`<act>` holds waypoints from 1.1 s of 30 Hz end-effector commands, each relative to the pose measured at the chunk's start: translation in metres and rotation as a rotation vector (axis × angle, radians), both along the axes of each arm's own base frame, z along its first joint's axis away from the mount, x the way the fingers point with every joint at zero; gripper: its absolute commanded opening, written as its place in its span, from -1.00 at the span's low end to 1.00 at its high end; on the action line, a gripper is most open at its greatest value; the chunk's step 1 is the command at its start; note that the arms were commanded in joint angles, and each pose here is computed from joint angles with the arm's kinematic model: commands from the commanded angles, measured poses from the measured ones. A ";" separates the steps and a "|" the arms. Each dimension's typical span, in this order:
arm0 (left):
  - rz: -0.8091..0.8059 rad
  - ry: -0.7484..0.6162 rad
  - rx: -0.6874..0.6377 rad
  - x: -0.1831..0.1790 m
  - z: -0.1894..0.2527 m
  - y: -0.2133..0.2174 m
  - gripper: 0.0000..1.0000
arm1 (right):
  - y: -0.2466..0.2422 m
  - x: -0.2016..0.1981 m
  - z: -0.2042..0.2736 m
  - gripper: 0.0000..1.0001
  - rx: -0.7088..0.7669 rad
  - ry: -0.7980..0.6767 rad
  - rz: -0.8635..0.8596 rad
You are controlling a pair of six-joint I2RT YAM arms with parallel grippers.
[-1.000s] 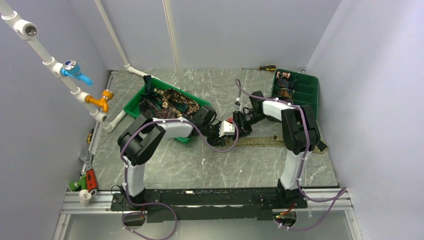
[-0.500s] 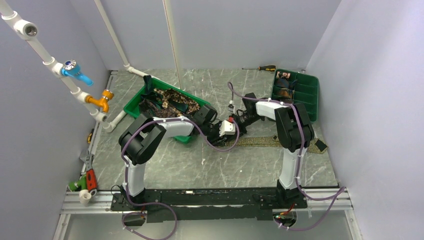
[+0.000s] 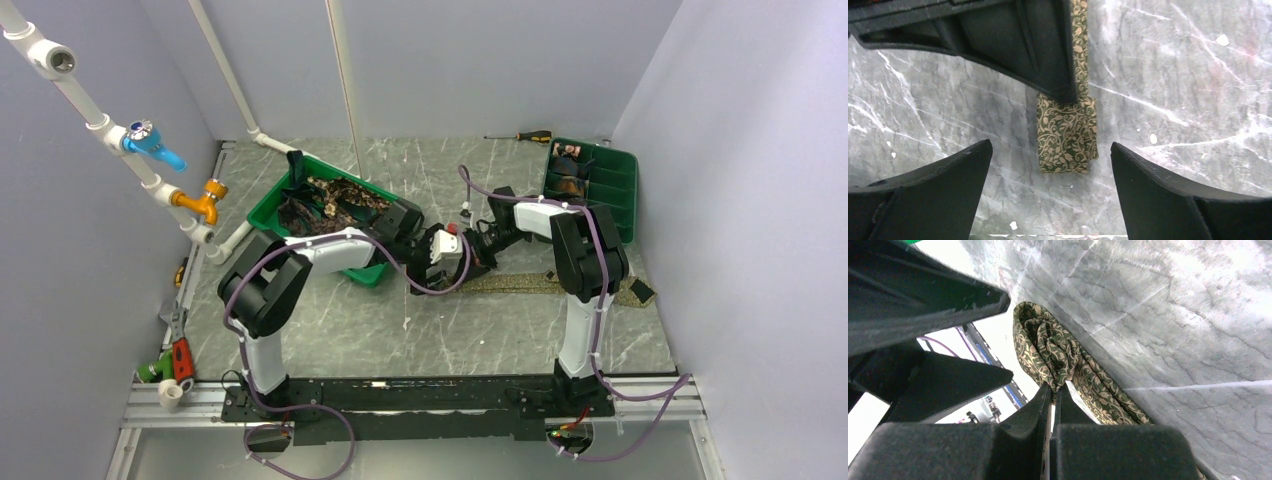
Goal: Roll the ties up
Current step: Roll the tie at the center of the board.
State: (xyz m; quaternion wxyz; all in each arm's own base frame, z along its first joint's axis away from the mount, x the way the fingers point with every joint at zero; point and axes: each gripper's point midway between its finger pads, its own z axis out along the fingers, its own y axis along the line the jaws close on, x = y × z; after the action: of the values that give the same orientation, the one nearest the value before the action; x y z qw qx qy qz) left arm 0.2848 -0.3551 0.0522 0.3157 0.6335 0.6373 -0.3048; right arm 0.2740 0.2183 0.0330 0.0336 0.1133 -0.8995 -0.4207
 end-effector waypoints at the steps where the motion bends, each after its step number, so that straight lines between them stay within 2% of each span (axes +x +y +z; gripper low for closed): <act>1: -0.063 -0.056 -0.045 -0.014 0.015 -0.008 0.96 | -0.001 0.007 0.000 -1.00 -0.004 -0.019 -0.001; 5: -0.047 -0.078 -0.015 -0.018 -0.002 -0.012 0.99 | 0.000 0.008 0.003 -1.00 0.002 -0.020 -0.007; 13: 0.021 -0.157 0.037 0.002 -0.021 -0.017 0.97 | 0.001 0.007 0.004 -1.00 0.017 -0.009 -0.004; 15: 0.015 -0.157 0.050 0.003 -0.025 -0.016 0.77 | 0.001 0.006 0.005 -1.00 0.022 -0.009 0.000; 17: 0.005 -0.148 0.060 0.002 -0.028 -0.016 0.45 | 0.001 0.006 0.007 -1.00 0.027 -0.012 0.004; 19: 0.007 -0.127 0.080 0.000 -0.032 -0.014 0.14 | 0.001 0.007 0.008 -0.94 0.027 -0.013 0.006; 21: 0.000 -0.116 0.080 -0.003 -0.033 -0.014 -0.07 | 0.000 0.007 0.009 -0.83 0.029 -0.010 0.007; 25: -0.025 -0.086 0.079 -0.010 -0.034 -0.013 -0.20 | -0.001 0.009 0.012 -0.53 0.030 -0.011 0.003; 28: -0.046 -0.070 0.081 -0.016 -0.035 -0.012 -0.29 | -0.003 0.012 0.014 -0.45 0.026 -0.014 -0.005; 31: -0.054 -0.055 0.085 -0.019 -0.036 -0.011 -0.33 | -0.005 0.014 0.016 -0.46 0.031 -0.016 -0.009; 33: -0.058 -0.050 0.085 -0.020 -0.037 -0.010 -0.35 | -0.005 0.013 0.015 -0.64 0.039 -0.014 -0.006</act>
State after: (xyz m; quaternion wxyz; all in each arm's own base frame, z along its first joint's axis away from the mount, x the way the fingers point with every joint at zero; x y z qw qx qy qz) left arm 0.2738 -0.3707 0.0257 0.3259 0.6634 0.6209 -0.2612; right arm 0.2794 0.2122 0.0397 0.0351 0.1060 -0.8993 -0.4229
